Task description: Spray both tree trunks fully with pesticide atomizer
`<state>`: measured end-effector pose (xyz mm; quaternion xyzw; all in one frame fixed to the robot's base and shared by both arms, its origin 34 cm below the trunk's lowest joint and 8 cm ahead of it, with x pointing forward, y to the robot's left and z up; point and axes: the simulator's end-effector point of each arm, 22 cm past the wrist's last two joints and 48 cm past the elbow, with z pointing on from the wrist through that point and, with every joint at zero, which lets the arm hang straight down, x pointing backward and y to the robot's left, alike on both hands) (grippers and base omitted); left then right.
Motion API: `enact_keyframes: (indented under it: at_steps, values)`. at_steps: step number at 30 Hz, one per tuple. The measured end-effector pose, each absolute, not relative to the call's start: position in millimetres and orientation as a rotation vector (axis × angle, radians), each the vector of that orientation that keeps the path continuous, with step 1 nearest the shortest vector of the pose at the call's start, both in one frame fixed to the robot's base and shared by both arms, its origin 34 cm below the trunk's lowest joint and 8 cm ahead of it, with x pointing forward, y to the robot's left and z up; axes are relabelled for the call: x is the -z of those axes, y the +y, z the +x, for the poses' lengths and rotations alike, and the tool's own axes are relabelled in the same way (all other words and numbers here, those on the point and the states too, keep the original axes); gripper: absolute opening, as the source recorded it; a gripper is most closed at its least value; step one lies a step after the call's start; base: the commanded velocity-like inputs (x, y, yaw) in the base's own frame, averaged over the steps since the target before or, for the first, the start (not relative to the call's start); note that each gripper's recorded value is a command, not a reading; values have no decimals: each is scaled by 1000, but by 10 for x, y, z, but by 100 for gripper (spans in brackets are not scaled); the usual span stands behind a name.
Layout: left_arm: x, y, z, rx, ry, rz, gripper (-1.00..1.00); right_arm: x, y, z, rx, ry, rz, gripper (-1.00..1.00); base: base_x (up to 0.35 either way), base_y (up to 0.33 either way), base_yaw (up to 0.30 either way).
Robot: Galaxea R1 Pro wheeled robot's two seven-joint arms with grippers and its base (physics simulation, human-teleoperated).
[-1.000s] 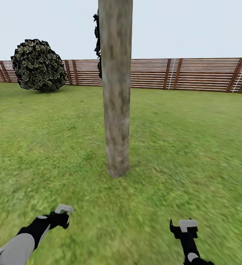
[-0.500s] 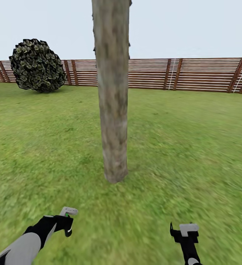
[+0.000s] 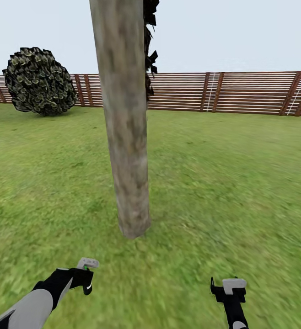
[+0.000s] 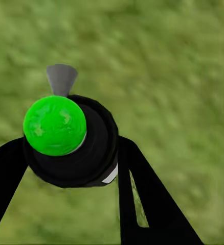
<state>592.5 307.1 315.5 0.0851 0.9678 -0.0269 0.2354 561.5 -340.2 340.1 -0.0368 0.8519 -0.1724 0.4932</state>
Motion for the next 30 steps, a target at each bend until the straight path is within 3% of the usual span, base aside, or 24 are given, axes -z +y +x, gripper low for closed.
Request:
enact_keyframes:
  at_steps: [5,8,19,25,30]
  values:
    - [-3159,3035,5940,75,2653,238,-100,-3395,-3427,5607,421,2068,-90,100,51,-234,-285]
    - [-3086,3072,5751,79,2772,196,-100,-3161,-3242,5415,291,2155,61,100,0,0,0]
    - [-3124,2996,5819,90,2763,201,-100,-3121,-3227,5361,288,2170,58,100,-44,0,0]
    - [-3516,2486,6391,168,2689,220,-100,-3121,-3255,5356,293,2170,57,100,0,0,0]
    - [-3998,2741,6893,113,2672,188,-100,-3115,-3293,5338,300,2172,55,100,0,0,0]
